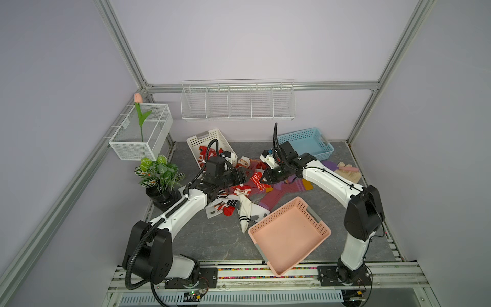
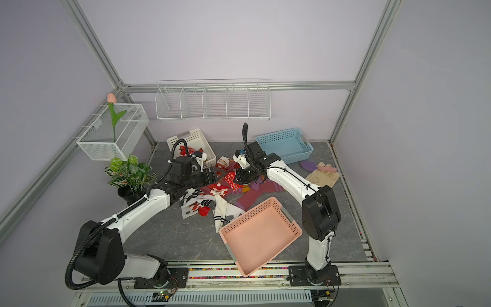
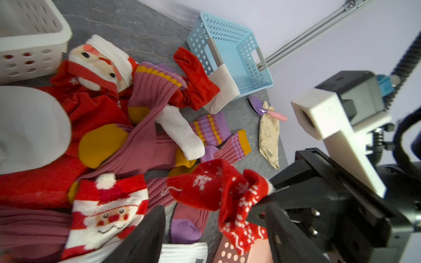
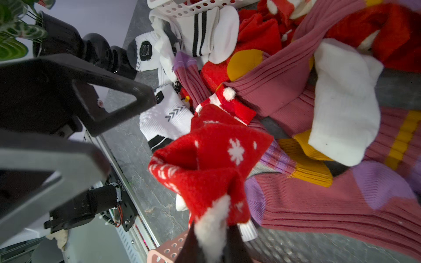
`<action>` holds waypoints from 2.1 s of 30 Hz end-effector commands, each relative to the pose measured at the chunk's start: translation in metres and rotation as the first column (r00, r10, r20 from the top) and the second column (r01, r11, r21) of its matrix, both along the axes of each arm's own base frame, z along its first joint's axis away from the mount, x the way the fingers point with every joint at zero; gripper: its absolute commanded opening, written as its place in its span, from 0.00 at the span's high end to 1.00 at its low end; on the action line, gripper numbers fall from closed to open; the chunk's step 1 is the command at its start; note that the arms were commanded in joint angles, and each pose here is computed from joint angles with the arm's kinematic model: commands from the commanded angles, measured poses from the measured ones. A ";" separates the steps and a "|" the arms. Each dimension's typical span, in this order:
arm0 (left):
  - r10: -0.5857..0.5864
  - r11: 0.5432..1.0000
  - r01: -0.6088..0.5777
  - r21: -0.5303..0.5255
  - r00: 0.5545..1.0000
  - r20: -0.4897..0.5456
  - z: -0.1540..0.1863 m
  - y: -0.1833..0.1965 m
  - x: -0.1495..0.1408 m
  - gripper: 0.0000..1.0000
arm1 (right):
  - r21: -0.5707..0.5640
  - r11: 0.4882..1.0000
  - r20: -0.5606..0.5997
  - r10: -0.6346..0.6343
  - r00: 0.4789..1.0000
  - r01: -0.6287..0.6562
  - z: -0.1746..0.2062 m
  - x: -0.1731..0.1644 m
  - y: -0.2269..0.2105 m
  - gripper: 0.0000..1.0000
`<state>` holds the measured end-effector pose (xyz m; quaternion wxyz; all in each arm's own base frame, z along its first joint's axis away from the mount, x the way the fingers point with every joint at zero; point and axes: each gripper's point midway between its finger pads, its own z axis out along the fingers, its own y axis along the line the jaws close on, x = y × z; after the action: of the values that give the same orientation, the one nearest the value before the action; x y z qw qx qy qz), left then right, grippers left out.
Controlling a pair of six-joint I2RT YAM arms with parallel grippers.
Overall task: Sort the socks into the basket by color
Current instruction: Pick up the sock from the center of the board.
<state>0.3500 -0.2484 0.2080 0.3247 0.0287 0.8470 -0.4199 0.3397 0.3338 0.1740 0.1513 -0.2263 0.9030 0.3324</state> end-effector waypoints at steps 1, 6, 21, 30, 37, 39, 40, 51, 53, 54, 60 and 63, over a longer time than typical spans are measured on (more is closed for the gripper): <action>-0.033 0.996 0.036 -0.078 0.999 0.039 0.014 -0.016 -0.001 0.36 | 0.085 0.996 -0.019 -0.001 1.000 0.003 0.015 -0.005 0.003 0.89; -0.057 0.994 0.060 -0.093 0.998 0.034 0.012 -0.027 -0.005 0.36 | 0.125 0.992 -0.026 -0.005 1.000 0.008 0.021 -0.004 0.004 0.91; -0.035 0.989 0.040 -0.139 0.999 0.037 0.009 -0.029 -0.002 0.31 | 0.291 0.957 -0.046 0.024 0.999 -0.010 0.046 -0.009 0.011 0.93; -0.089 0.944 0.104 -0.314 0.994 0.062 0.026 -0.047 0.000 0.60 | 0.339 0.941 -0.057 0.035 0.998 -0.013 0.050 -0.010 0.016 0.93; -0.104 0.931 0.120 -0.344 0.992 0.065 0.031 -0.049 -0.004 1.00 | 0.353 0.935 -0.057 0.031 0.998 -0.009 0.054 -0.007 0.019 0.90; -0.097 0.937 0.115 -0.329 0.993 0.070 0.032 -0.047 -0.005 1.00 | 0.352 0.936 -0.058 0.031 0.998 -0.008 0.054 -0.007 0.019 0.74; -0.093 0.940 0.112 -0.322 0.993 0.076 0.034 -0.045 -0.006 1.00 | 0.350 0.937 -0.058 0.031 0.998 -0.009 0.055 -0.008 0.019 0.67; -0.021 0.982 0.035 -0.187 0.997 0.073 0.038 -0.024 0.000 1.00 | 0.286 0.958 -0.011 -0.002 1.000 0.005 0.061 -0.007 0.001 0.12; 0.007 0.988 0.002 -0.155 0.998 0.060 0.038 -0.014 0.006 1.00 | 0.279 0.960 0.002 -0.011 1.000 0.010 0.065 -0.007 -0.004 0.12; 0.024 0.991 -0.017 -0.134 0.998 0.053 0.038 -0.008 0.010 1.00 | 0.270 0.963 0.011 -0.018 1.000 0.014 0.067 -0.007 -0.009 0.12; 0.168 0.986 -0.168 0.007 0.985 0.039 0.036 0.038 0.045 1.00 | 0.167 0.986 0.045 -0.032 0.998 0.024 0.059 -0.009 -0.027 0.12; 0.257 0.963 -0.259 0.074 0.966 0.035 0.033 0.065 0.071 1.00 | 0.122 0.992 0.053 -0.034 0.998 0.027 0.052 -0.010 -0.034 0.12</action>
<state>0.4035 -0.2090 0.2563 0.3841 -0.0430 0.8283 -0.4057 0.3335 0.3119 0.2338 0.1966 -0.2003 0.8664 0.4131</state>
